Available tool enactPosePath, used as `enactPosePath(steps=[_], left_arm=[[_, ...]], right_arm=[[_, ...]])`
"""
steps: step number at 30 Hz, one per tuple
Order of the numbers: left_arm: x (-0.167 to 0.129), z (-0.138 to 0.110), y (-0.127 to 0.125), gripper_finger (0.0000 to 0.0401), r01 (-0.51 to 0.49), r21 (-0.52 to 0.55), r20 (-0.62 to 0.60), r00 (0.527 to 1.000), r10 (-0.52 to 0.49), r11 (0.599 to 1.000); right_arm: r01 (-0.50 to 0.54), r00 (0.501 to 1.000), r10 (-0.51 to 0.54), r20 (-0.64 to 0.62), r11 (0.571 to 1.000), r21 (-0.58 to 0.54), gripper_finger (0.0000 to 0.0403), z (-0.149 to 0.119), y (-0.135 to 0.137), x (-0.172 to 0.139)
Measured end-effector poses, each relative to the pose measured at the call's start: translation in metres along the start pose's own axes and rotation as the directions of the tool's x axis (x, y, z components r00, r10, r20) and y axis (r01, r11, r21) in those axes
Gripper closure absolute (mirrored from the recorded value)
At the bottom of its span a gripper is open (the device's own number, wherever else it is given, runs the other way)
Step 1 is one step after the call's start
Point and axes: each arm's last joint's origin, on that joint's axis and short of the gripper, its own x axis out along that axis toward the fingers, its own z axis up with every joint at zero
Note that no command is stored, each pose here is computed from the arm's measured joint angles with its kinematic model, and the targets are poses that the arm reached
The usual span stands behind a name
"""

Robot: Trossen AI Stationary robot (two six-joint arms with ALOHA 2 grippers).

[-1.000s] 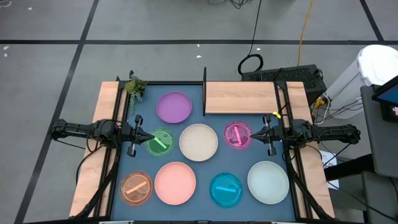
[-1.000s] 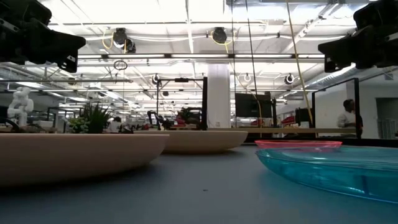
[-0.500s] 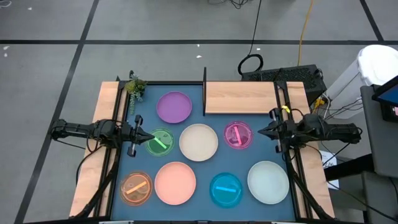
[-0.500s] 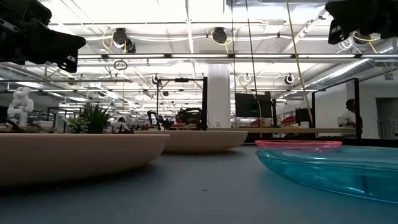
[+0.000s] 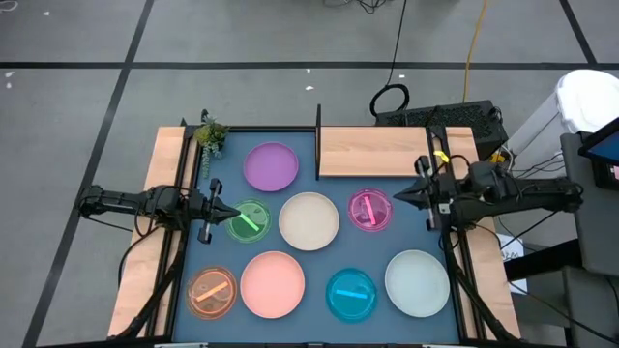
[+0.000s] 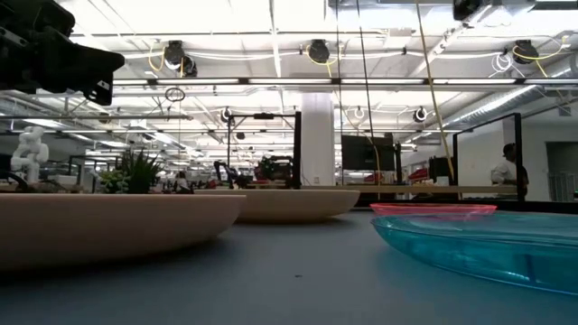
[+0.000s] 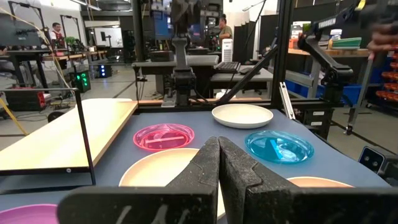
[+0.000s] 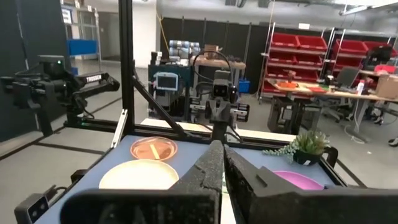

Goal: Place and stack plates onto a shelf
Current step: Put the gray plate on the shelf

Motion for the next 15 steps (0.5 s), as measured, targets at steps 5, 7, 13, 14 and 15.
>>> enactPosePath(steps=[5,7,13,14,15], left_arm=[[0.0,0.0,0.0,0.0398,0.0,0.0,0.0,1.0,0.0,1.0],[0.0,0.0,0.0,0.0398,0.0,0.0,0.0,1.0,0.0,1.0],[0.0,0.0,0.0,0.0398,0.0,0.0,0.0,1.0,0.0,1.0],[0.0,0.0,0.0,0.0398,0.0,0.0,0.0,1.0,0.0,1.0],[0.0,0.0,0.0,0.0398,0.0,0.0,0.0,1.0,0.0,1.0]], right_arm=[[-0.03,0.999,0.031,-0.037,0.999,0.028,0.0403,0.032,-0.002,0.012],[-0.042,0.996,0.045,-0.075,0.999,0.032,0.0403,0.044,-0.002,0.014],[-0.058,0.977,0.067,-0.202,0.997,0.048,0.0403,0.076,-0.004,0.017],[-0.058,0.974,0.067,-0.218,0.997,0.05,0.0403,0.081,-0.005,0.018],[-0.057,0.97,0.067,-0.233,0.997,0.051,0.0403,0.084,-0.005,0.019]])
